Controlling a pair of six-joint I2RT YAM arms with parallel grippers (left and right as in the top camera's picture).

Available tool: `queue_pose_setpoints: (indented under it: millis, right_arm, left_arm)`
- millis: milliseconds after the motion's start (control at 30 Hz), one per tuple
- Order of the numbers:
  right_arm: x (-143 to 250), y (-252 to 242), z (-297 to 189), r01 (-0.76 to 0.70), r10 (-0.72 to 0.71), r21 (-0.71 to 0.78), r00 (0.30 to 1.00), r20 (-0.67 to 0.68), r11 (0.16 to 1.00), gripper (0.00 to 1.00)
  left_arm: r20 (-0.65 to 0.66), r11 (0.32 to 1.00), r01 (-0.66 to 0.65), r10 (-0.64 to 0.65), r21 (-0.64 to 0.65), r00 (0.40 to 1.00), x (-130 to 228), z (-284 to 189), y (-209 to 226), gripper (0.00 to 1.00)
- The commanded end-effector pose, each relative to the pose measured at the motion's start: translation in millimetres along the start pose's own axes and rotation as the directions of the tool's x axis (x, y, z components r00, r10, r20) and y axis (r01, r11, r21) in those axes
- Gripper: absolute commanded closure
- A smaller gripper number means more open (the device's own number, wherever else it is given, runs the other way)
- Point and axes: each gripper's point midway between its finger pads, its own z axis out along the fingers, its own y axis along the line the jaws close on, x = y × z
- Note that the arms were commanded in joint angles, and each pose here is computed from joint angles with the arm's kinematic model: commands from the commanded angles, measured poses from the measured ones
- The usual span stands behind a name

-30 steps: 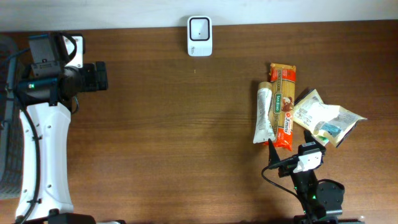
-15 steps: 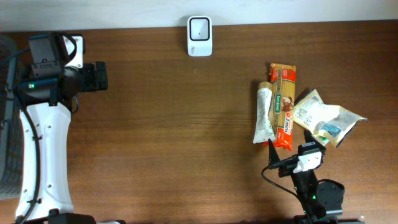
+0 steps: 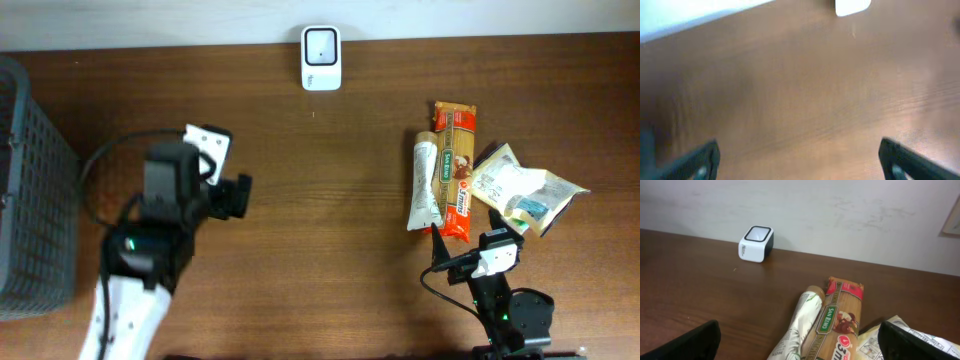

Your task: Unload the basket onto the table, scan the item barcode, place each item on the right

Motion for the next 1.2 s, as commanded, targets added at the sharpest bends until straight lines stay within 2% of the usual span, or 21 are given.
queue_pose_setpoints:
  millis: [0,133,267,467,733,1167]
  right_arm:
    - [2.2,1.8,0.1,-0.001,0.001,-0.010,1.000,0.002,1.000,0.01]
    - [2.1,1.8,0.1,-0.001,0.001,-0.010,1.000,0.002,1.000,0.01]
    - [2.2,1.8,0.1,-0.001,0.001,-0.010,1.000,0.002,1.000,0.01]
    - [2.1,1.8,0.1,-0.001,0.001,-0.010,1.000,0.002,1.000,0.02]
    - [2.2,1.8,0.1,-0.001,0.001,-0.010,1.000,0.002,1.000,0.01]
    - [2.2,1.8,0.1,-0.001,0.001,-0.010,1.000,0.002,1.000,0.01]
  left_arm:
    - [0.208,0.999,0.013,-0.004,-0.040,0.978,16.7,6.2,-0.6,0.01]
    - [0.453,0.996,0.048,-0.012,-0.068,0.891,33.4,-3.5,-1.7,0.01]
    - [0.536,0.992,0.084,-0.020,-0.094,0.844,64.3,-9.0,5.4,0.01]
    - [0.582,0.986,0.117,-0.026,-0.121,0.813,100.5,-9.4,15.0,0.00]
    - [0.550,0.970,0.160,-0.034,-0.183,0.834,120.5,-15.3,31.4,0.01]
    - [0.572,0.967,0.167,-0.027,-0.193,0.820,121.3,-24.1,31.7,0.01]
